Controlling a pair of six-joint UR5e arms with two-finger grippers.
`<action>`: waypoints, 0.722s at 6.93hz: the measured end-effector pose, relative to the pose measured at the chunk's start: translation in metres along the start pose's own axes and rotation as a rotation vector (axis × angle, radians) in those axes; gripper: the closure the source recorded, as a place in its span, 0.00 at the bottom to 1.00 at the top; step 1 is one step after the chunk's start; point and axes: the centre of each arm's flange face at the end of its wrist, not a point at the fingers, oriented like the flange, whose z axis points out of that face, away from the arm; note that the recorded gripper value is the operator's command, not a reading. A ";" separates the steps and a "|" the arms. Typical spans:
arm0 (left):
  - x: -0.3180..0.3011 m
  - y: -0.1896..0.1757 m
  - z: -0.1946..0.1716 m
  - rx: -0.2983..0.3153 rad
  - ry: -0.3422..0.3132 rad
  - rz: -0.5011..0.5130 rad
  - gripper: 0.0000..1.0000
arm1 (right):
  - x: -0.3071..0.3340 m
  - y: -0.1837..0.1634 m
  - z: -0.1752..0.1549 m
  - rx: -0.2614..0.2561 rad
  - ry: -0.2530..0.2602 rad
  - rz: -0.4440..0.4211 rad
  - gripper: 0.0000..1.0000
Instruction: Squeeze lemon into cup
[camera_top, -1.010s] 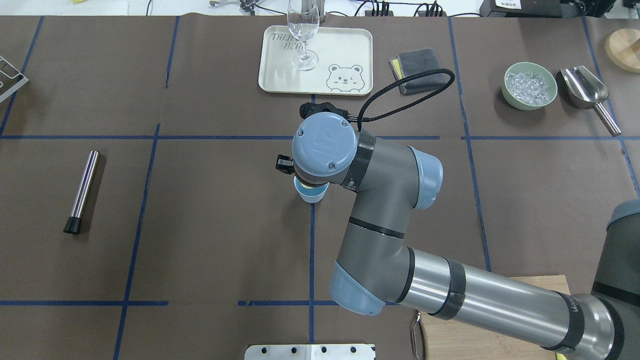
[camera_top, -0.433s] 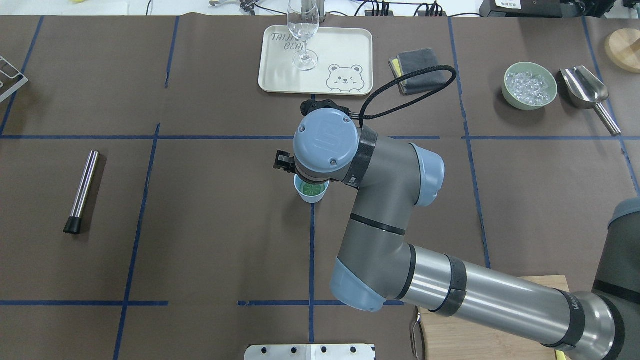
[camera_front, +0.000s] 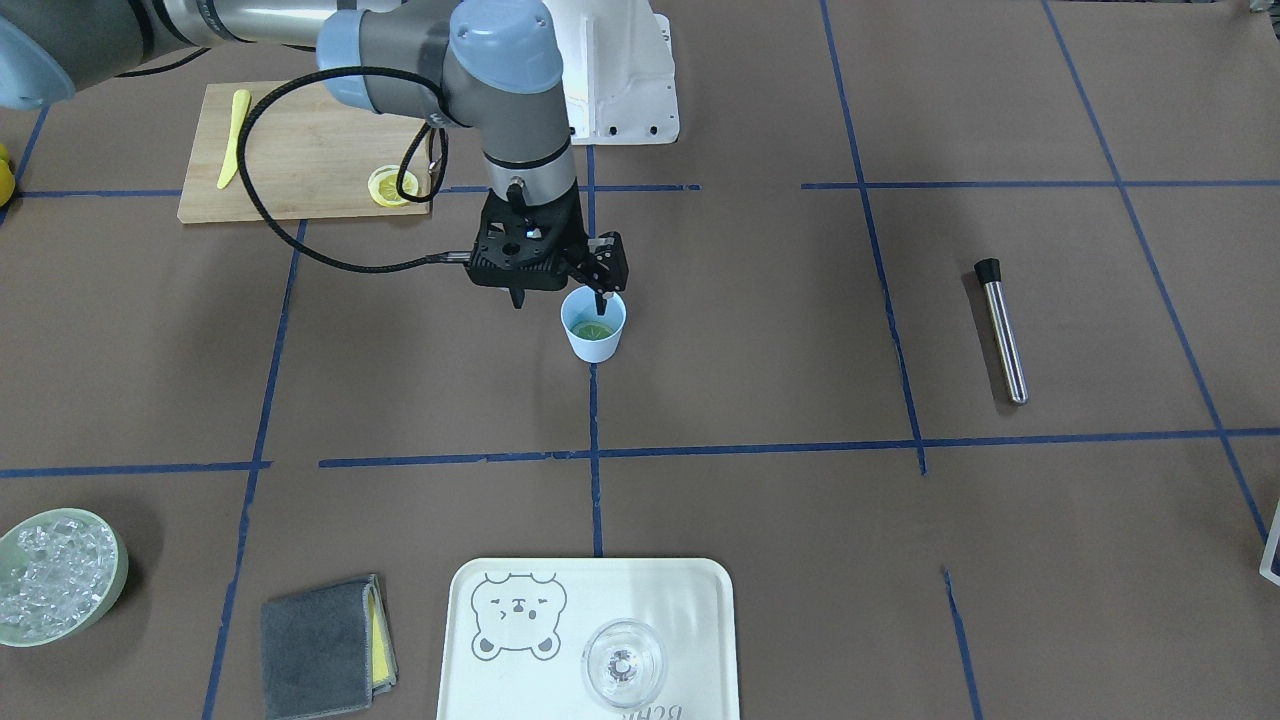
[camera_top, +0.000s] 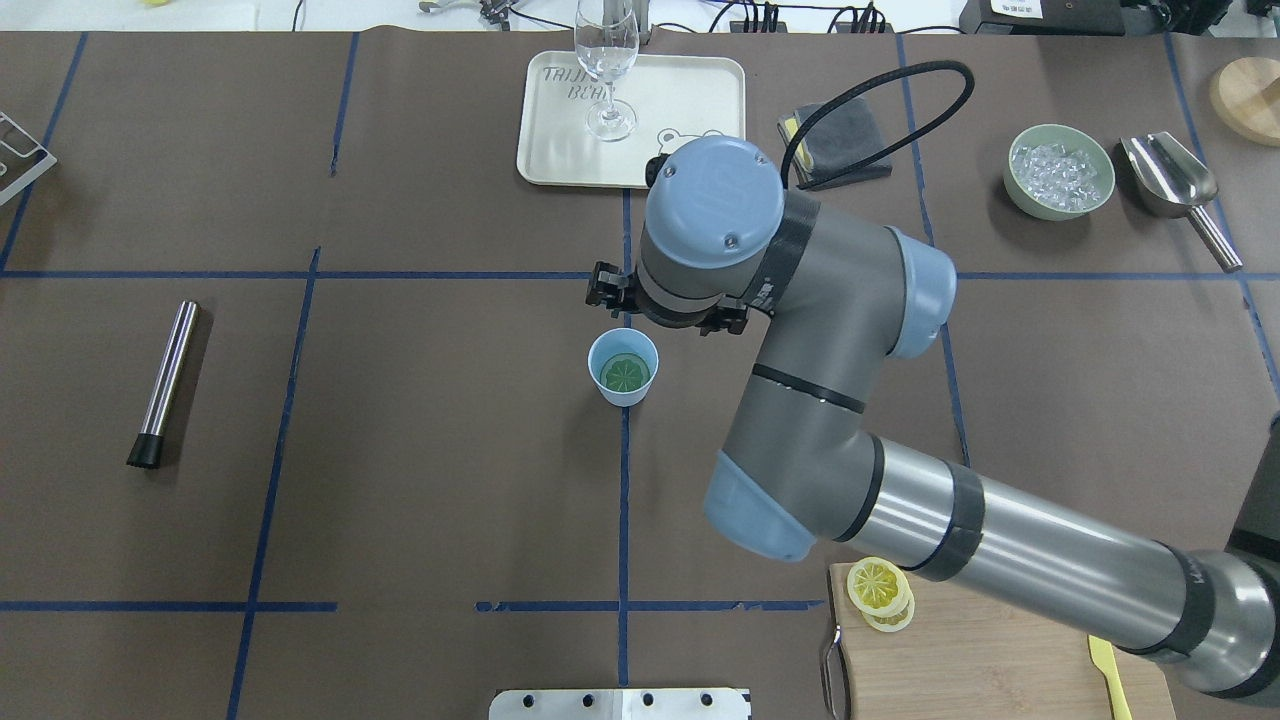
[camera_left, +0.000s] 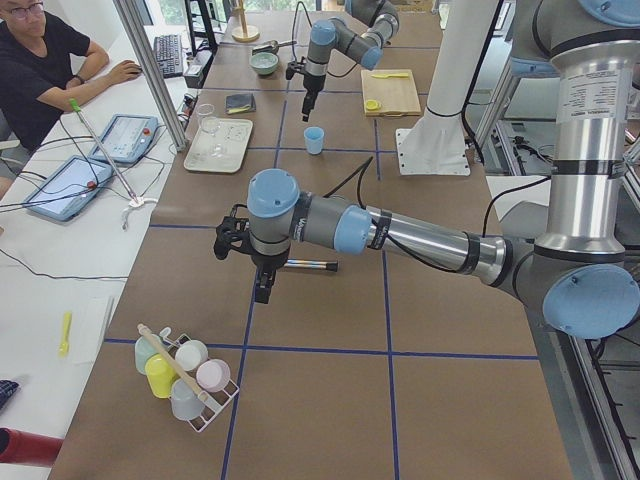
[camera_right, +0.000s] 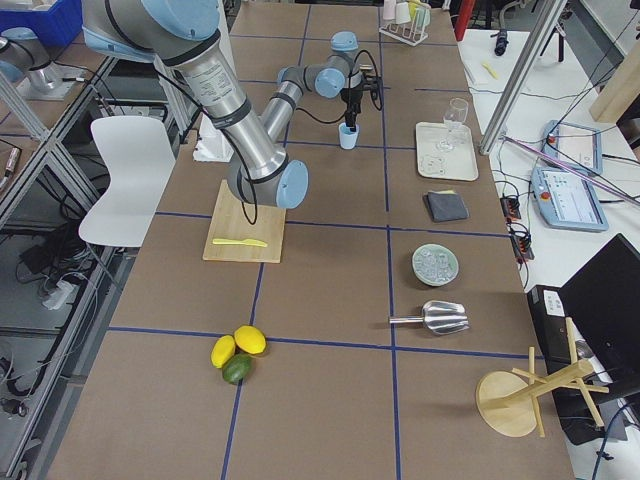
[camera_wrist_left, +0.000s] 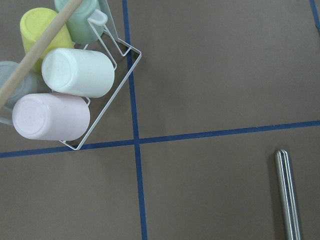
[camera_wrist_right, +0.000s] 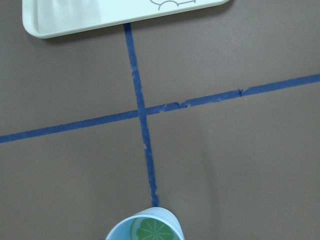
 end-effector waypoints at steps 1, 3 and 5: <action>0.024 -0.001 0.011 -0.029 -0.012 0.018 0.00 | 0.033 -0.024 -0.015 -0.014 0.005 -0.033 0.00; 0.078 -0.012 0.016 -0.109 -0.064 0.030 0.00 | 0.107 -0.066 -0.037 -0.041 0.005 -0.119 0.00; 0.116 -0.029 0.040 -0.226 -0.049 0.015 0.00 | 0.189 -0.102 -0.064 -0.063 -0.003 -0.201 0.00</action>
